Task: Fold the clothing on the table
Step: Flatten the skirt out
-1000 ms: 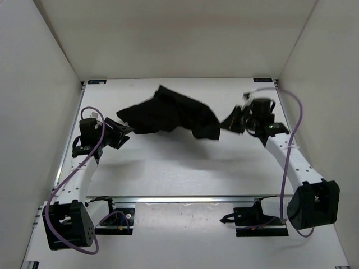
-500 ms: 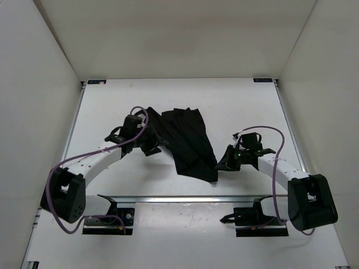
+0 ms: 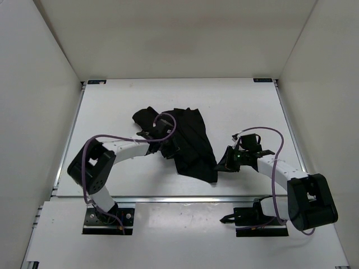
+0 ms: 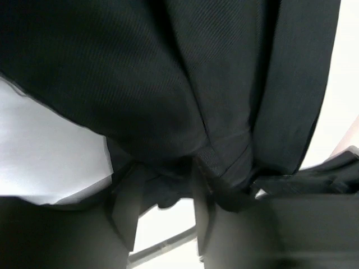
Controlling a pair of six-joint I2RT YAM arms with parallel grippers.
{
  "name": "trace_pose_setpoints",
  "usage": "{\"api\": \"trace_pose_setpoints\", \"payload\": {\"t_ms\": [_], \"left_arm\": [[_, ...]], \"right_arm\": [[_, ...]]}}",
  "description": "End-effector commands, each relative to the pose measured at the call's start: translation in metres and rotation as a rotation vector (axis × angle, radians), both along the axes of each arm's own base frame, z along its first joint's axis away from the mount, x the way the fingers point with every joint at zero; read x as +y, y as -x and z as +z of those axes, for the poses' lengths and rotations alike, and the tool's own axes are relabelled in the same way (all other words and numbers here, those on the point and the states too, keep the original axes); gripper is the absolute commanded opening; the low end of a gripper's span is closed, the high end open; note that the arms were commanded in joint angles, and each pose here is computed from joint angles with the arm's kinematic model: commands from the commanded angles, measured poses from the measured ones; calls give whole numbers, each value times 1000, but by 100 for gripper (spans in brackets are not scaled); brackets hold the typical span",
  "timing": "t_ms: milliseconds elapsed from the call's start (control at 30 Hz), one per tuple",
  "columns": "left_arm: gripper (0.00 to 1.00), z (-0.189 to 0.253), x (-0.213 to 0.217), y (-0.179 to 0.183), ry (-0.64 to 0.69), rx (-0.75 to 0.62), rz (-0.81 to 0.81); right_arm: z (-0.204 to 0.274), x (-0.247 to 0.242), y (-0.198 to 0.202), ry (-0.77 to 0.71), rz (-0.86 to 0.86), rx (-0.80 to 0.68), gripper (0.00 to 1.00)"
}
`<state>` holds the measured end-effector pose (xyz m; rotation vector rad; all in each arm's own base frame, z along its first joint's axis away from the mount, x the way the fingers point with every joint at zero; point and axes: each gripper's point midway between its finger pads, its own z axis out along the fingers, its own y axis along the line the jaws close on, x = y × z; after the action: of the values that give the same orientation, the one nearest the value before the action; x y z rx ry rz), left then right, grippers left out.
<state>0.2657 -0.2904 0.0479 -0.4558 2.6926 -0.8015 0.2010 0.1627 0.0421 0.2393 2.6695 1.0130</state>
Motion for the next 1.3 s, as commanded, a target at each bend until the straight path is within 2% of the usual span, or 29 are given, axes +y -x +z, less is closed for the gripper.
{"api": "trace_pose_setpoints", "payload": {"t_ms": [0, 33, 133, 233, 400, 467, 567, 733, 833, 900, 933, 1000, 1067, 1133, 1267], "left_arm": [[12, 21, -7, -38, 14, -109, 62], [0, 23, -6, -38, 17, -111, 61], [0, 59, -1, -50, 67, -152, 75], [0, 111, 17, -70, 161, -207, 109], [0, 206, 68, -78, 300, -347, 179], [0, 251, 96, -70, 382, -435, 234], [0, 290, 115, -51, 457, -512, 269], [0, 333, 124, -24, 553, -589, 275], [0, 344, 129, -29, 583, -613, 292], [0, 336, 129, -42, 597, -593, 299], [0, 334, 123, -58, 622, -601, 293], [0, 331, 120, -79, 659, -583, 291], [0, 348, 120, -102, 688, -610, 267], [0, 374, 117, -129, 692, -643, 222], [0, 404, 115, -145, 734, -643, 177]], "right_arm": [[8, 1, -5, -10, 18, -57, 0], [9, 0, -6, -8, 17, -61, 0], [18, -8, -11, -3, 3, -81, 0], [48, -16, -30, -24, -5, -155, 0], [149, -35, -72, -70, -62, -375, 0], [200, -44, -79, -93, -83, -489, 0], [255, -43, -80, -48, -73, -612, 0], [320, -22, -68, -158, -68, -727, 0], [328, -12, -80, -216, -33, -715, 0], [325, -5, -95, -257, -10, -701, 0], [317, -1, -117, -270, -12, -673, 0], [324, 2, -135, -294, 3, -698, 0], [351, 3, -165, -308, 19, -739, 0], [400, -1, -184, -297, 18, -827, 0], [438, -15, -196, -267, -56, -811, 0]]}}
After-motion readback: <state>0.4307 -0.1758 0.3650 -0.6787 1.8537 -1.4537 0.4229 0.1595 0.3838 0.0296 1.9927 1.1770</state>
